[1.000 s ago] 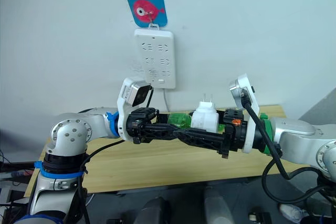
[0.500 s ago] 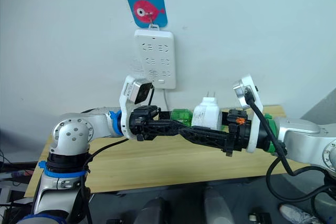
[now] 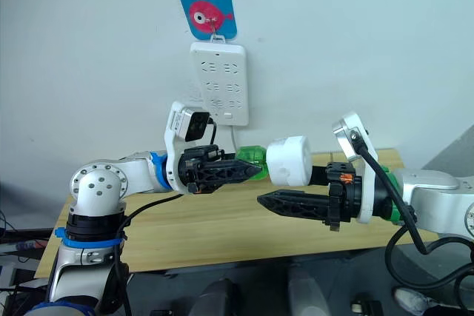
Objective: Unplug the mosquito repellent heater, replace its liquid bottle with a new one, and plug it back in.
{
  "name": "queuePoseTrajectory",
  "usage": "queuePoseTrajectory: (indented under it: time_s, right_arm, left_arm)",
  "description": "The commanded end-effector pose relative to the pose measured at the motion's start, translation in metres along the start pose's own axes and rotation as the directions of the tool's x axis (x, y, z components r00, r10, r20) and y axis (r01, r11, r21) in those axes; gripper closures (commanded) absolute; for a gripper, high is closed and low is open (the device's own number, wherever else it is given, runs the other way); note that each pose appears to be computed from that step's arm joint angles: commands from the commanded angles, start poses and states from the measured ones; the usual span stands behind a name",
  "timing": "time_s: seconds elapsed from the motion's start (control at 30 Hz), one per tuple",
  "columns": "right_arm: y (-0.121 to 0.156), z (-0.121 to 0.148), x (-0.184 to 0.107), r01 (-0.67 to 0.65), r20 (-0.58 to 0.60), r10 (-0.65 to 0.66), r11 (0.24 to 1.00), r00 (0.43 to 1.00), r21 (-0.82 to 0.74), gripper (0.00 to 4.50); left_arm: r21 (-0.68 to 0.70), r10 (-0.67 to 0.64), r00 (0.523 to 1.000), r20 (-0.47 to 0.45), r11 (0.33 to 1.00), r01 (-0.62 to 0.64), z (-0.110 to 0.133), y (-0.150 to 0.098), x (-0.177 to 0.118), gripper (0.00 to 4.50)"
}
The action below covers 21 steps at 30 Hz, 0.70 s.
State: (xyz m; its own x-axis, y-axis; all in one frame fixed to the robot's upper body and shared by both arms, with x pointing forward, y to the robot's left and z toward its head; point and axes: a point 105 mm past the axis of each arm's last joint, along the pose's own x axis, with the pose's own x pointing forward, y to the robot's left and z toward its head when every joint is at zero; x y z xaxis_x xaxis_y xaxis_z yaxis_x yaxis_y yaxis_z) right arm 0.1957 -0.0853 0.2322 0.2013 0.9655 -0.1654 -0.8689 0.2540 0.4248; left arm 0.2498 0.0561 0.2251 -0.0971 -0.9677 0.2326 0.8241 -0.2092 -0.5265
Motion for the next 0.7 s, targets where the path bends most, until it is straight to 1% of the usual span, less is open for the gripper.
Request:
queuePoseTrajectory:
  time_s: [0.03,0.13,0.23,0.33,0.43,0.5,0.53,0.6,0.63,0.7]
  right_arm:
    - [0.014,0.001,-0.001,-0.036,-0.017,0.035,0.997,0.999,-0.066,0.0]
    - [0.014,-0.003,-0.002,-0.03,-0.044,0.026,0.995,0.999,-0.093,0.58]
    - [0.015,-0.014,-0.005,-0.029,-0.104,0.016,0.991,0.994,-0.129,1.59]
    - [0.01,-0.03,-0.013,-0.001,-0.183,-0.029,0.987,0.983,-0.16,2.69]
    - [-0.005,-0.046,-0.027,0.064,-0.267,-0.124,0.973,0.956,-0.223,3.83]
    - [-0.019,-0.048,-0.036,0.12,-0.274,-0.2,0.951,0.941,-0.284,4.5]
    - [-0.031,-0.045,-0.042,0.162,-0.257,-0.252,0.931,0.933,-0.327,4.5]
    - [-0.053,-0.029,-0.052,0.244,-0.178,-0.338,0.881,0.924,-0.405,4.5]
    - [-0.061,-0.019,-0.055,0.274,-0.138,-0.365,0.857,0.921,-0.436,4.5]
    - [-0.072,-0.004,-0.056,0.301,-0.071,-0.377,0.827,0.924,-0.474,4.5]
  left_arm:
    - [0.018,-0.015,0.999,0.041,1.0,0.014,0.008,-0.004,-0.001,2.21]
    - [0.015,-0.007,0.998,0.059,1.0,0.007,0.011,-0.002,-0.002,2.21]
    - [0.012,-0.003,0.998,0.06,1.0,0.003,0.011,0.0,-0.003,2.21]
    - [0.009,-0.005,0.999,0.053,1.0,0.004,0.01,0.0,-0.005,2.21]
    - [0.004,-0.014,0.999,0.036,1.0,0.014,0.009,-0.001,-0.006,2.21]
    - [0.001,-0.024,1.0,0.019,1.0,0.024,0.009,-0.002,-0.007,2.21]
    - [-0.003,-0.032,0.999,0.003,0.999,0.032,0.008,-0.004,-0.008,2.21]
    - [-0.015,-0.042,0.998,-0.036,0.999,0.041,0.005,-0.006,-0.011,2.21]
    - [-0.019,-0.042,0.998,-0.052,0.999,0.041,0.004,-0.006,-0.013,2.21]
    - [-0.024,-0.045,0.997,-0.069,0.999,0.043,0.004,-0.006,-0.015,2.21]
